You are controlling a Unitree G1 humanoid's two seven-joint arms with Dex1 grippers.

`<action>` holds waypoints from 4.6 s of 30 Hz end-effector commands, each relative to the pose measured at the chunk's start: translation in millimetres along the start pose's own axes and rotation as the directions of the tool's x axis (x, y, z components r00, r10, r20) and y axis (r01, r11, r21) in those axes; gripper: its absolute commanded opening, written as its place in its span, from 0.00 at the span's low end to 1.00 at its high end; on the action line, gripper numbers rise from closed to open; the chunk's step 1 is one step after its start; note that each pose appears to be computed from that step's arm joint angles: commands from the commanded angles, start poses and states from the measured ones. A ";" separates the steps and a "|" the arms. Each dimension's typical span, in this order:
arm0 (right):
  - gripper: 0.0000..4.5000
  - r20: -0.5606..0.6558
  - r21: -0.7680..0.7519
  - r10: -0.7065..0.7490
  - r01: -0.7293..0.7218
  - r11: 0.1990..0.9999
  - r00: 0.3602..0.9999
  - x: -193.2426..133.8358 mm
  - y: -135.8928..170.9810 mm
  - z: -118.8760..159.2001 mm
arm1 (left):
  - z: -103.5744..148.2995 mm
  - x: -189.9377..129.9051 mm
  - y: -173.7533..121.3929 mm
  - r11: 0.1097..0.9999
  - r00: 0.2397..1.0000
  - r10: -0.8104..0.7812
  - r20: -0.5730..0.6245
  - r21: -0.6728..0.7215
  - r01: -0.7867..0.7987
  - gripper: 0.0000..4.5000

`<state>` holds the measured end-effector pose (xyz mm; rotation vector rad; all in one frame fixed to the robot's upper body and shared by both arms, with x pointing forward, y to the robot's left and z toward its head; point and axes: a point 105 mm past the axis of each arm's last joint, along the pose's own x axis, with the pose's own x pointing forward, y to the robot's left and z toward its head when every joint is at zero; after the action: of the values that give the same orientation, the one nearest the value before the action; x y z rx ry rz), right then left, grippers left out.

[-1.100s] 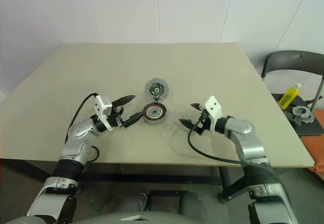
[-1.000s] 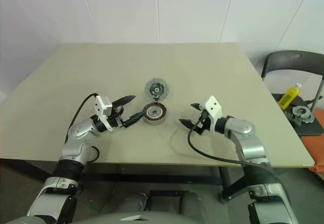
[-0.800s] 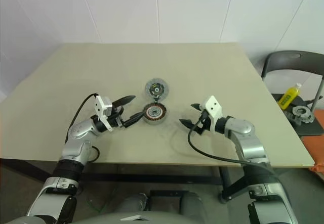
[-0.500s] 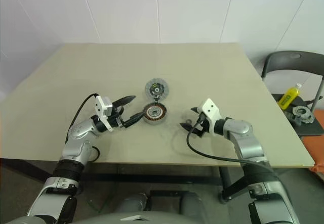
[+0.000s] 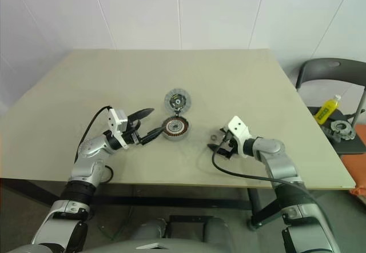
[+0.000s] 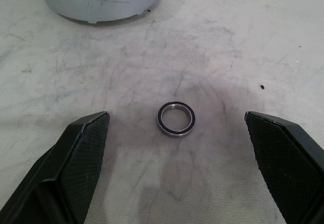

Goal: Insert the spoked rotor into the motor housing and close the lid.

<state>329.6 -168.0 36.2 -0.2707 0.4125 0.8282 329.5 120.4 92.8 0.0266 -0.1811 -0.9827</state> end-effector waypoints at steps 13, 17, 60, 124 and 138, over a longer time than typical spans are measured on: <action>1.00 0.054 0.022 0.000 -0.001 1.000 0.999 10.4 5.7 17.8 | 5.5 3.5 -1.6 0.999 1.000 -0.018 0.004 0.033 0.018 0.99; 1.00 0.056 0.019 0.005 -0.006 1.000 0.998 12.3 7.0 18.3 | 5.1 3.4 -1.9 0.999 1.000 -0.016 0.001 0.034 0.016 0.99; 0.15 0.190 -0.027 0.185 -0.183 0.983 0.964 84.4 58.7 136.0 | 2.0 -15.9 0.0 0.995 0.997 0.071 -0.031 -0.073 -0.073 1.00; 0.15 -0.002 -0.073 0.128 -0.127 0.989 0.992 106.2 53.3 101.3 | -5.4 -13.4 -8.3 0.994 0.997 0.063 -0.045 -0.091 -0.066 1.00; 0.15 -0.020 -0.085 0.130 -0.132 0.988 0.991 106.6 54.3 95.8 | -7.3 -13.0 -10.4 0.993 0.997 0.060 -0.044 -0.094 -0.064 1.00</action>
<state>374.9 -28.3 63.3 -0.3115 0.4327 0.9720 314.6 125.1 74.6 -0.0705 -0.0607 -0.9211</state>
